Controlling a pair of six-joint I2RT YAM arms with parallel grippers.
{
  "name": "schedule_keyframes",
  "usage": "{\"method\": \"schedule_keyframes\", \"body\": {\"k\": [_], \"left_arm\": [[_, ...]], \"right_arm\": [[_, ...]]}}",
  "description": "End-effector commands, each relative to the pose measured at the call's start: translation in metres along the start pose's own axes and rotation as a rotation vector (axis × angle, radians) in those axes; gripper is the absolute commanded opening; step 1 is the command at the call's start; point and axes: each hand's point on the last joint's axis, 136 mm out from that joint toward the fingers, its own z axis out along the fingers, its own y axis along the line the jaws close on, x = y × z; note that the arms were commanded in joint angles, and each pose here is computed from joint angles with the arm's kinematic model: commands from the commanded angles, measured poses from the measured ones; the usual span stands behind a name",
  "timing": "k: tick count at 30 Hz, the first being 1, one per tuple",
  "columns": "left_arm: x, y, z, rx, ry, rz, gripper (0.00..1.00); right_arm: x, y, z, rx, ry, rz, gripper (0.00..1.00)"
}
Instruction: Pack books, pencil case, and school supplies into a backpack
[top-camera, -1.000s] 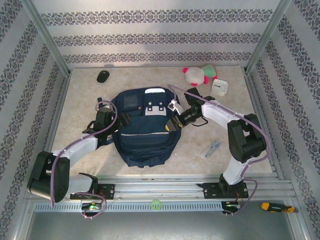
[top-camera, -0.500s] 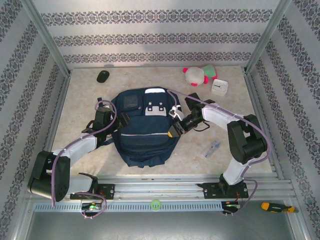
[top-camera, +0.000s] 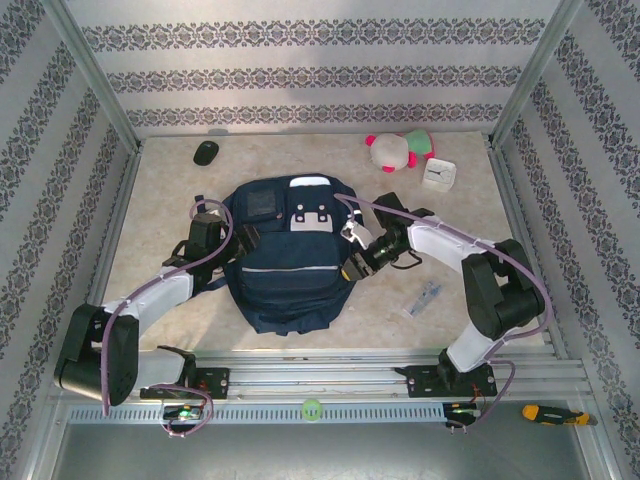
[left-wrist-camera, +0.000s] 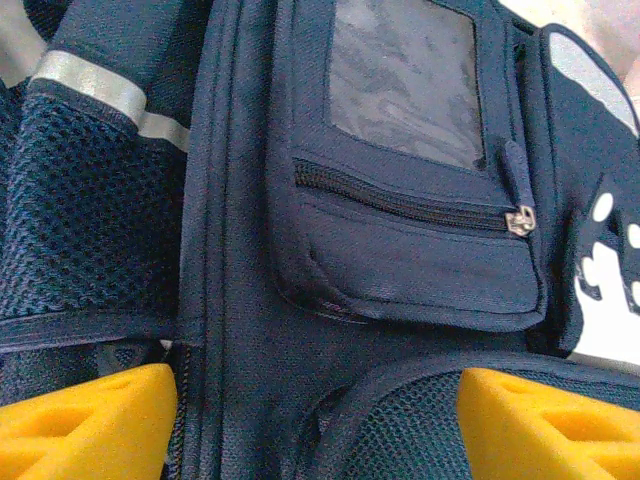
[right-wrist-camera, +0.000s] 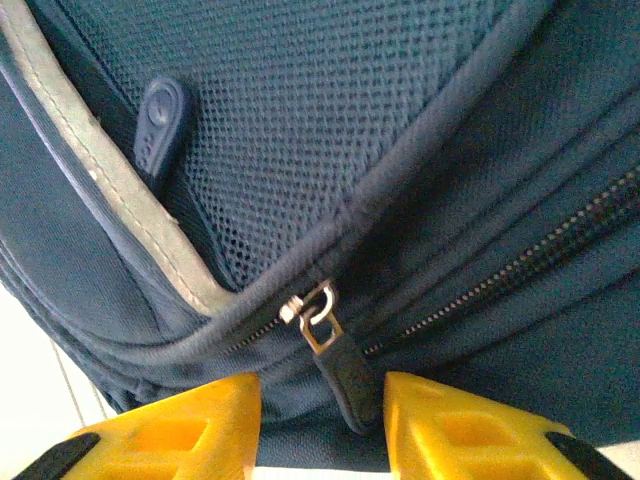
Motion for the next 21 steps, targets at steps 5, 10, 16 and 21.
{"method": "schedule_keyframes", "body": {"k": [5,10,16,21], "left_arm": [[-0.010,-0.009,-0.009,0.038,-0.029,-0.002,0.73],[-0.008,-0.009,-0.013,0.043,-0.032,-0.034,0.71],[-0.003,-0.005,-0.014,0.052,-0.038,-0.090,0.69],[0.000,-0.004,-0.015,0.059,-0.037,-0.110,0.68]], "right_arm": [[-0.011,0.002,-0.004,0.041,-0.075,-0.048,0.14],[-0.012,0.016,-0.014,0.023,-0.127,-0.038,0.00],[-0.010,0.037,-0.019,-0.016,-0.165,-0.049,0.00],[-0.005,0.026,-0.019,0.125,-0.152,-0.042,0.13]]}}
